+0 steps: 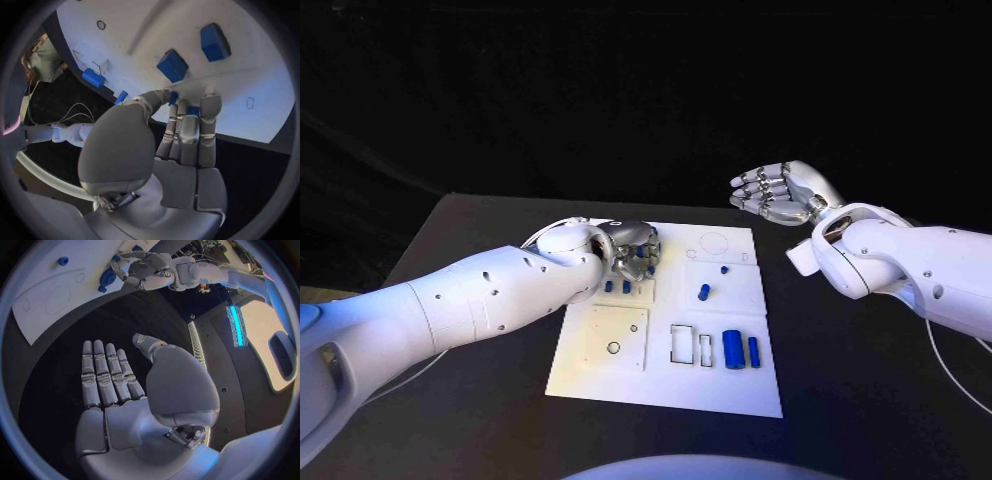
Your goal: Assemble the parts on the task board
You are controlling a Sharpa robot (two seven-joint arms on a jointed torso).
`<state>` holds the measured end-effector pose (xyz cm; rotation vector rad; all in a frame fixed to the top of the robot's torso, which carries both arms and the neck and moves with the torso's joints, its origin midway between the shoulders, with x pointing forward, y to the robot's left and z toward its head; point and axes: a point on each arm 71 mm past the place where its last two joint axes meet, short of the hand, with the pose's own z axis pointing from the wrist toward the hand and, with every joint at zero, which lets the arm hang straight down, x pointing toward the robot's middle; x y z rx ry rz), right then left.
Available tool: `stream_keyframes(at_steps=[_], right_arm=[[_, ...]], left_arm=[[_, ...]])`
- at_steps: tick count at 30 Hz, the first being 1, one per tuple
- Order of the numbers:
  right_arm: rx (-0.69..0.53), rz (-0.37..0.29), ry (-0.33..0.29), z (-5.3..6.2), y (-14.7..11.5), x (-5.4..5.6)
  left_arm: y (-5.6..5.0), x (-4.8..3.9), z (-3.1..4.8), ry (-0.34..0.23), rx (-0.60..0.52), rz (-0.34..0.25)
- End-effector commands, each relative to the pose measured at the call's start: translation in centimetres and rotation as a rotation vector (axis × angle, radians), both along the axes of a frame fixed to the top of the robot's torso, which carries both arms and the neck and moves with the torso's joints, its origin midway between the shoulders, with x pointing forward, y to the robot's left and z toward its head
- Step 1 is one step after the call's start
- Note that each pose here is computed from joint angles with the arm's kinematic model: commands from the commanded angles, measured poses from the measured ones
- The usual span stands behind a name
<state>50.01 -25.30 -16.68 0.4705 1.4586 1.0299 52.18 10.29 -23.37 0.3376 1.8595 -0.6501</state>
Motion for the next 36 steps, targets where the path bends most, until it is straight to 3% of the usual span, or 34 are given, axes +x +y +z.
stream_keyframes(at_steps=[1,24,36], right_arm=[[0.002,0.011,-0.007,0.04,0.15,-0.04],[0.002,0.014,-0.006,0.03,0.23,-0.02],[0.001,0.012,-0.007,-0.03,0.15,0.01]], left_arm=[[-0.06,-0.08,-0.39,0.021,0.025,-0.005],[-0.21,0.16,-0.55,0.022,0.014,-0.002],[0.45,0.03,0.00,-0.020,-0.038,0.015]])
